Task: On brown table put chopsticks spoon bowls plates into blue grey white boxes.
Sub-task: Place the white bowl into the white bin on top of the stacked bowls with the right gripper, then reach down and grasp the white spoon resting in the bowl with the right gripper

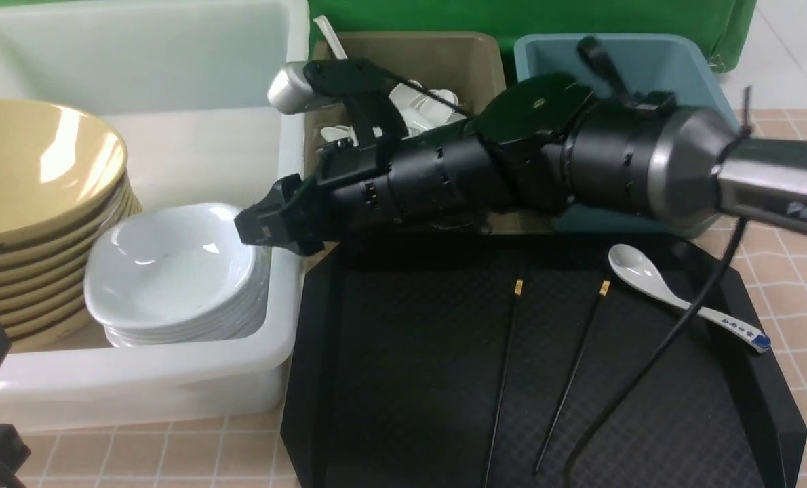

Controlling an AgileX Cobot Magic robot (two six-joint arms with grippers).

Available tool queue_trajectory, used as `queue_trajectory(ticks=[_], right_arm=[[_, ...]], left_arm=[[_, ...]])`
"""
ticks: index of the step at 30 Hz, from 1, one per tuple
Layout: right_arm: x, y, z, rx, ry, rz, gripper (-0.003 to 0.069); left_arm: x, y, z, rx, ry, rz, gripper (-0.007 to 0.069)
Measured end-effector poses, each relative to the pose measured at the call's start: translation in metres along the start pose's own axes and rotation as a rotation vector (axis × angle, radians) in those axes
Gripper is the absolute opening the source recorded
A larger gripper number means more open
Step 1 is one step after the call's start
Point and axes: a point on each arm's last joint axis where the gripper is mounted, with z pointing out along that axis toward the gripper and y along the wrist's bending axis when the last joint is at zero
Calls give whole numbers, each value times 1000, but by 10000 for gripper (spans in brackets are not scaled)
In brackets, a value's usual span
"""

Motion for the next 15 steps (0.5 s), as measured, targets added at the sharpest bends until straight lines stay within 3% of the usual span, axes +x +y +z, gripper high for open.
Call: queue_trajectory(ticks=[5, 7, 10, 15], right_arm=[[-11, -9, -58, 122, 139, -102, 447], [-5, -27, -96, 307, 308, -96, 449], [23, -60, -124, 536, 494, -24, 449], [81, -106, -133, 651, 666, 56, 449]], left_arm=[[0, 0, 0, 0, -3, 0, 6], [-1, 0, 0, 1, -9, 0, 6], [-2, 0, 0, 3, -23, 0, 6], [-2, 0, 0, 3, -25, 2, 6]])
